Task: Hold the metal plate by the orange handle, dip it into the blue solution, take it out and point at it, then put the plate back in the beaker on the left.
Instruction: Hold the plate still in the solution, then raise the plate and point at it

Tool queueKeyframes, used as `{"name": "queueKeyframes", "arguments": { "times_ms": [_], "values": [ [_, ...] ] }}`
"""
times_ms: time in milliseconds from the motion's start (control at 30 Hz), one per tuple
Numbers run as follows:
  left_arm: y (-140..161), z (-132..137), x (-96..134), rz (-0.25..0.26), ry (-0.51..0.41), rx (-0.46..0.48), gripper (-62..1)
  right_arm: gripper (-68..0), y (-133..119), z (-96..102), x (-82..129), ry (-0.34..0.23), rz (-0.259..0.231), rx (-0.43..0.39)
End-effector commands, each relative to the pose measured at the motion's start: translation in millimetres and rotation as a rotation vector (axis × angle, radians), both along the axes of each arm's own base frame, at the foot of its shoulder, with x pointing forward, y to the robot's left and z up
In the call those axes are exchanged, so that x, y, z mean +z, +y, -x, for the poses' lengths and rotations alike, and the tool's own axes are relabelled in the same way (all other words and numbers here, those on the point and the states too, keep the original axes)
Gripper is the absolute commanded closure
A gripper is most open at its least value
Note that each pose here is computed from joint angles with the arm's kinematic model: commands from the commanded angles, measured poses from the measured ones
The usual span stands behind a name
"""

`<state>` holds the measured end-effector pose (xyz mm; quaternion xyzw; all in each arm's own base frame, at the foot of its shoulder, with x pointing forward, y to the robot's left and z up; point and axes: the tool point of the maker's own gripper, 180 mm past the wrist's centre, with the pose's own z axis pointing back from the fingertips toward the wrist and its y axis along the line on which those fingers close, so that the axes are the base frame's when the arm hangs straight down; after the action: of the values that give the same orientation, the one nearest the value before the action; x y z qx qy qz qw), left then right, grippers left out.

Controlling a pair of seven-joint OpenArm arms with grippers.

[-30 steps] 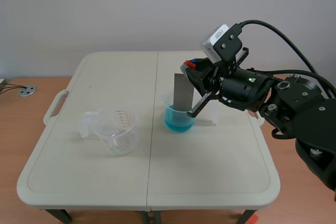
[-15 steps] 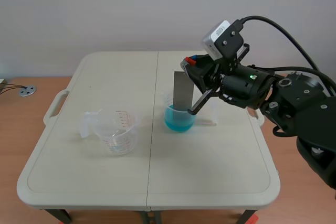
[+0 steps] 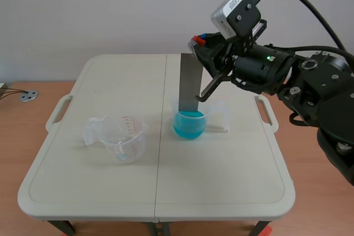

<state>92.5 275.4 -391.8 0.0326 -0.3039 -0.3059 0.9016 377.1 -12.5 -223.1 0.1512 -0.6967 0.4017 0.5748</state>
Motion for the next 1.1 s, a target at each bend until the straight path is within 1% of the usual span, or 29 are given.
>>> {"name": "queueKeyframes", "arguments": {
  "times_ms": [0, 233, 400, 600, 667, 800, 900, 967, 1067],
  "values": [
    [-2.8, -0.8, 0.8, 0.011, -0.008, 0.004, -1.8, -1.3, -4.3, -5.1, 22.8, -0.059, -0.019, -0.013],
    [-2.4, -10.7, 3.2, 0.009, -0.032, 0.003, -1.8, -1.3, 1.2, -1.2, 41.0, -0.095, -0.001, 0.007],
    [2.4, -19.7, 3.6, -0.015, -0.033, 0.006, -1.8, -1.3, 3.6, 0.1, 52.7, -0.121, 0.013, 0.006],
    [6.9, -40.4, 12.0, -0.032, -0.078, -0.013, -1.8, -1.3, 1.5, 1.6, 72.7, -0.171, 0.007, -0.004],
    [8.2, -49.1, 15.9, -0.024, -0.097, -0.004, -1.8, -1.3, 0.8, 1.8, 77.4, -0.181, 0.013, -0.010],
    [11.9, -77.4, 29.9, -0.014, -0.163, 0.011, -1.8, -1.3, 0.0, 2.7, 85.8, -0.200, 0.022, -0.018],
    [13.5, -104.6, 45.1, -0.010, -0.231, 0.008, -1.8, -1.3, -0.3, 3.9, 92.3, -0.216, 0.022, -0.020],
    [13.3, -123.3, 56.9, -0.002, -0.278, 0.005, -1.8, -1.3, -0.6, 4.3, 96.5, -0.218, 0.016, -0.024],
    [7.0, -147.9, 74.1, 0.037, -0.334, -0.012, -1.8, -1.3, 0.8, 6.7, 101.8, -0.214, 0.008, -0.016]
  ]
}}
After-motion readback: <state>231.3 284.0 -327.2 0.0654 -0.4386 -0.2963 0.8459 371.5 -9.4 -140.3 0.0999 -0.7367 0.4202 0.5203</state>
